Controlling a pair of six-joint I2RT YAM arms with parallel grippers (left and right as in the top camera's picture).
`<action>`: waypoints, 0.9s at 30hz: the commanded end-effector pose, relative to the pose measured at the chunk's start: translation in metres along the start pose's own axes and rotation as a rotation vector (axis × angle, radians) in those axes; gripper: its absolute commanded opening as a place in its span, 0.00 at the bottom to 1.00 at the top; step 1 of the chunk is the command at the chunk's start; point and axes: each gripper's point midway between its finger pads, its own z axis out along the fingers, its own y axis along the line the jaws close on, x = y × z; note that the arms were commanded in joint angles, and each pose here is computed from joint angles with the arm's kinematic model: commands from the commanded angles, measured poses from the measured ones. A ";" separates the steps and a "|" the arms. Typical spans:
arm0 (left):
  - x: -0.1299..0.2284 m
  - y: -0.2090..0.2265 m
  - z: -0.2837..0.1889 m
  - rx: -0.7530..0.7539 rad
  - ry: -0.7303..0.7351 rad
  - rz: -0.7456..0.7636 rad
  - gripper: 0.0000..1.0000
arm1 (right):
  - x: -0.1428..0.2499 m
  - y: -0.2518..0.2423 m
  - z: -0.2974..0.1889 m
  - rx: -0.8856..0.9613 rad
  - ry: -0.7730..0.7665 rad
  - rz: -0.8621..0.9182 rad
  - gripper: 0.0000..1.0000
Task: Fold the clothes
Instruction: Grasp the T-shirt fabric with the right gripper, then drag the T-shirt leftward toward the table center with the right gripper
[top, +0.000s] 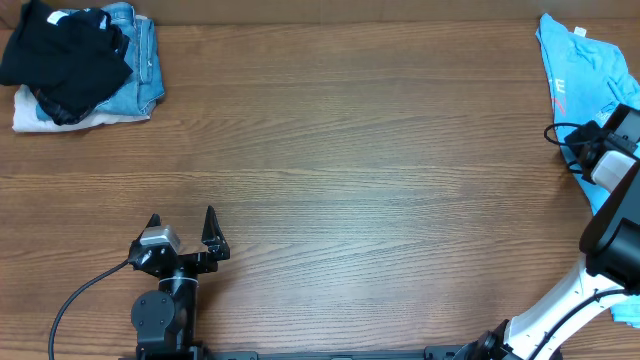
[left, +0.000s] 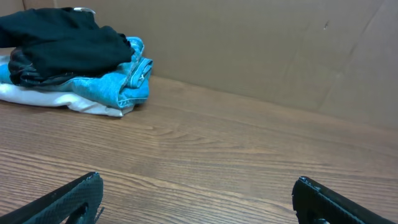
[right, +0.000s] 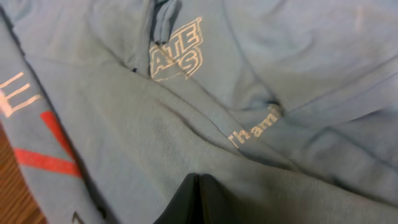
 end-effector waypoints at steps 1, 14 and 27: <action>-0.002 0.004 0.000 -0.018 -0.012 0.025 1.00 | 0.070 0.032 0.009 -0.093 0.204 -0.015 0.05; -0.002 0.004 0.000 -0.018 -0.012 0.025 1.00 | 0.179 0.120 -0.030 -0.199 0.479 -0.233 0.04; -0.002 0.004 0.000 -0.018 -0.012 0.025 1.00 | 0.266 0.235 -0.166 -0.313 0.775 -0.740 0.04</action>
